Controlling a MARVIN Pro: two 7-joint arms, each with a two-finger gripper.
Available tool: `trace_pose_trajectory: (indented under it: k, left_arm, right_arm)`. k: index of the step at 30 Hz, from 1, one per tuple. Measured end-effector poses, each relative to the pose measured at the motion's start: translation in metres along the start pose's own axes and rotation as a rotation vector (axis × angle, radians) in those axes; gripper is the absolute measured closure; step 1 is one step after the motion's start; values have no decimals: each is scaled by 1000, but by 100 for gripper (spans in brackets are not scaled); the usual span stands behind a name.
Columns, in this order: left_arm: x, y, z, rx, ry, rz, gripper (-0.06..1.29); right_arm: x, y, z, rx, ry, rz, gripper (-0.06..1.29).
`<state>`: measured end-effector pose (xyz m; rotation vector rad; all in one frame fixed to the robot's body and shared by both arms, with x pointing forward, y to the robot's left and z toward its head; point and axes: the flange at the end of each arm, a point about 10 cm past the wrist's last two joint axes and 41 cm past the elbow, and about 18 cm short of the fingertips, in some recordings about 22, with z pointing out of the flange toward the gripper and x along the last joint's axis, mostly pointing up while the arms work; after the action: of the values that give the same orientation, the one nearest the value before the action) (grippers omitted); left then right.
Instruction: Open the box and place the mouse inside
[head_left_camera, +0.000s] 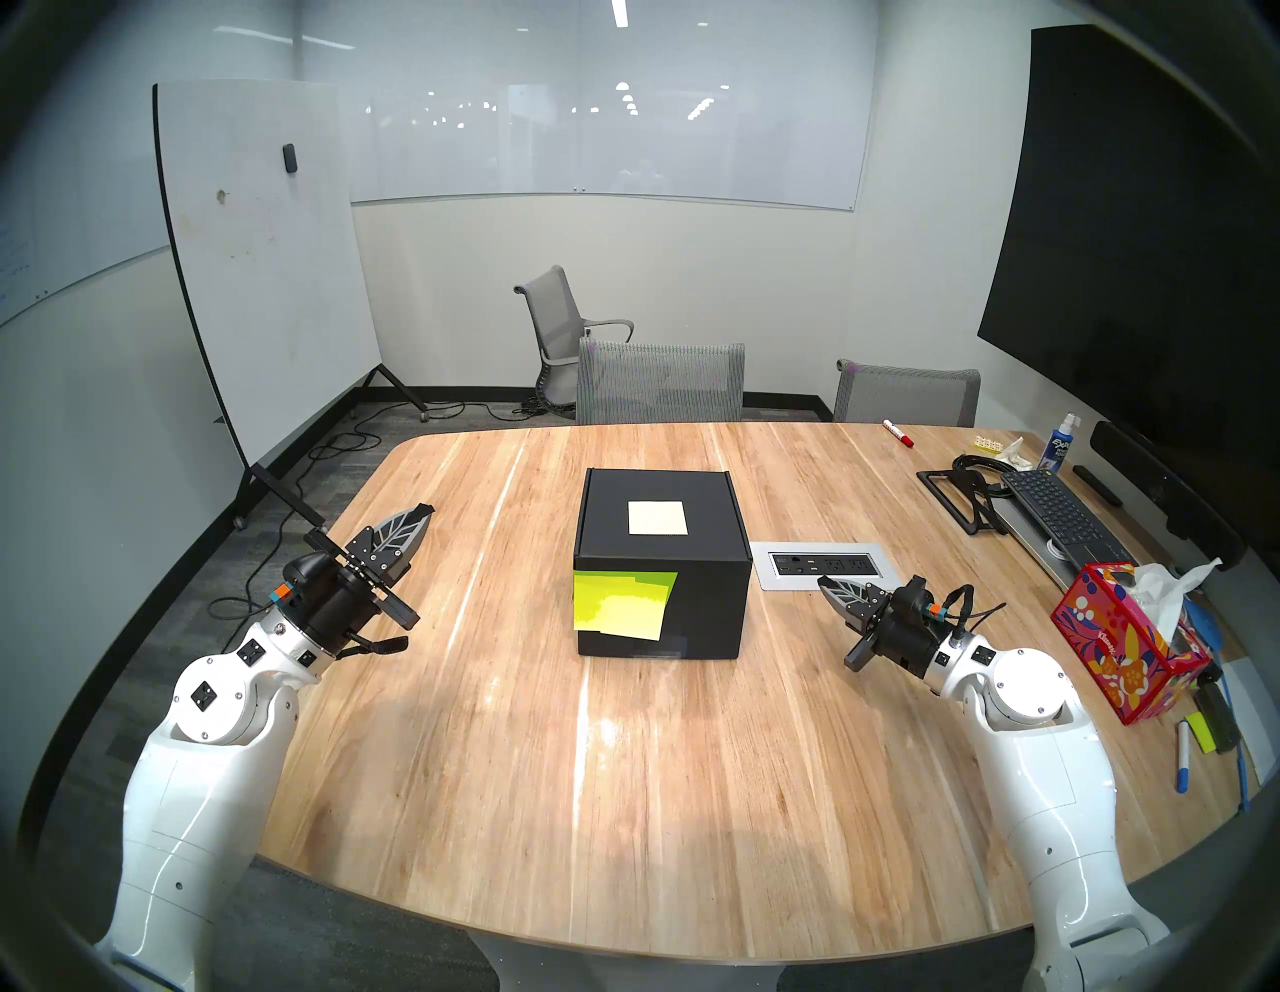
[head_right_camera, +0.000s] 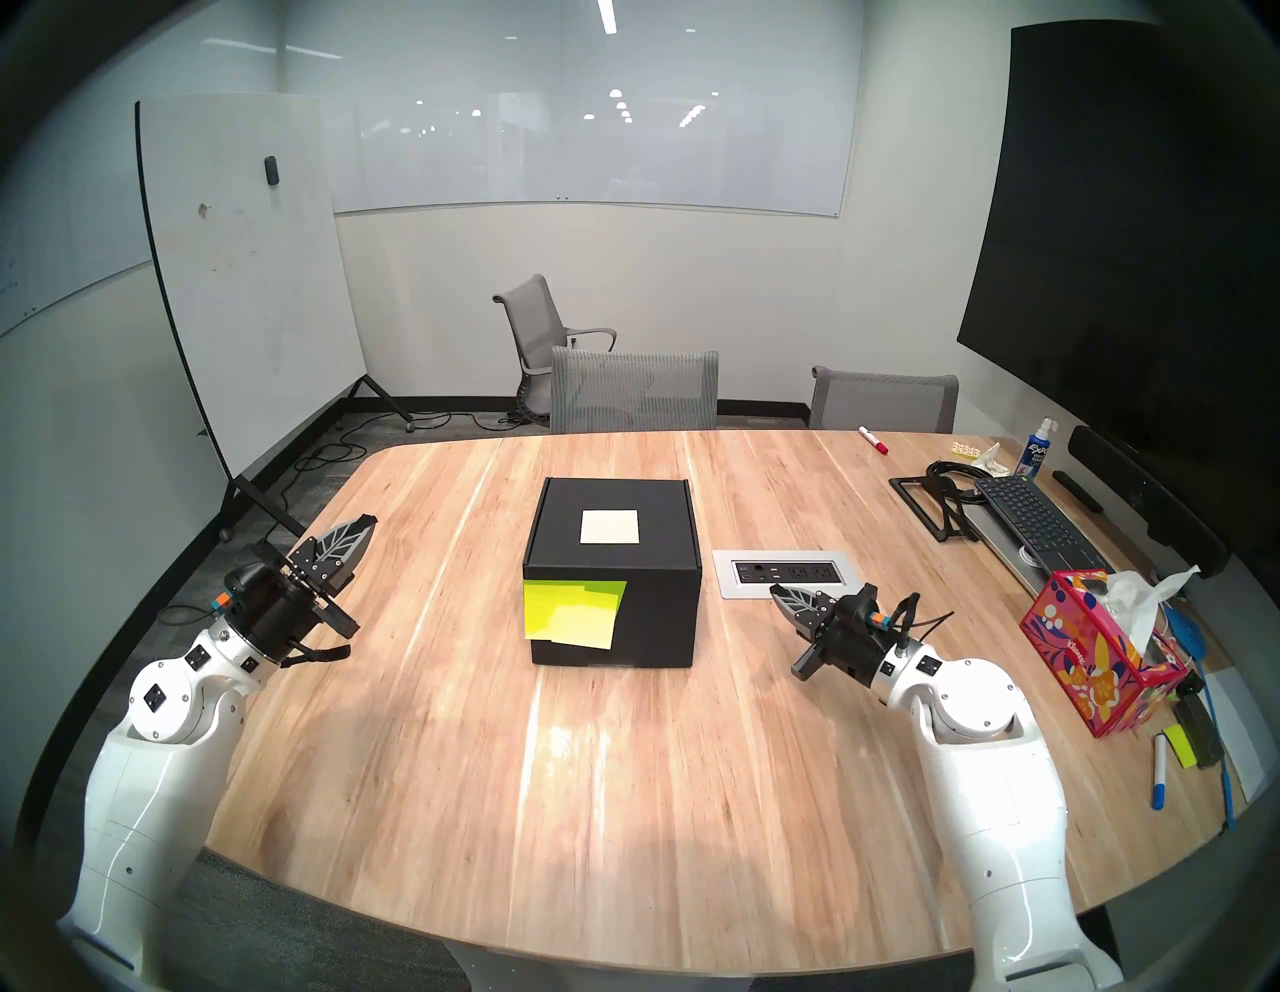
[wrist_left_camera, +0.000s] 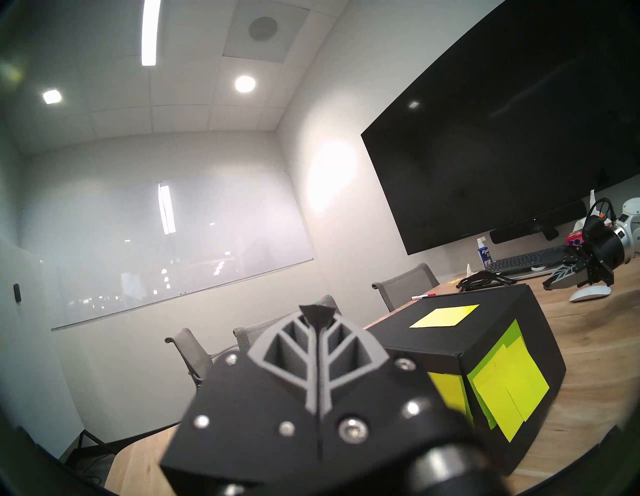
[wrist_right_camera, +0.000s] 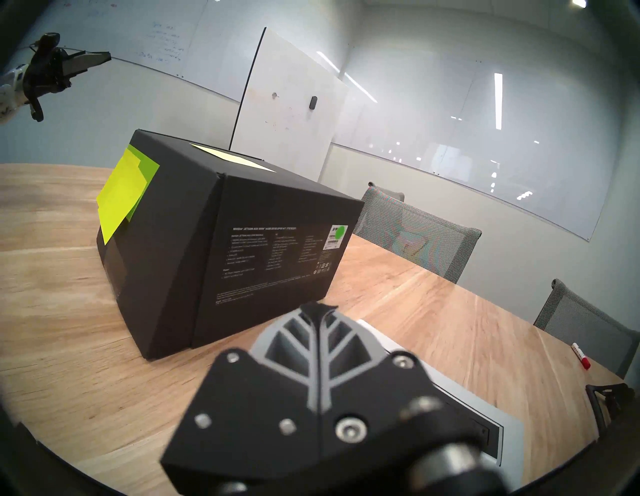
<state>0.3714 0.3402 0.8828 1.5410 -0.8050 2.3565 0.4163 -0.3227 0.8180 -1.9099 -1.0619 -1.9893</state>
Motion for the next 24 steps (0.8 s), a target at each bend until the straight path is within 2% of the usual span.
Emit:
trace_pose_trajectory:
  k: [15, 24]
  left_arm:
    - [-10, -7, -1, -60, -4, -9, 125]
    - [-13, 9, 6, -121, 8, -26, 125]
  right_arm:
    - [3, -7, 12, 23, 2, -13, 125]
    - [2, -9, 16, 23, 8, -8, 125]
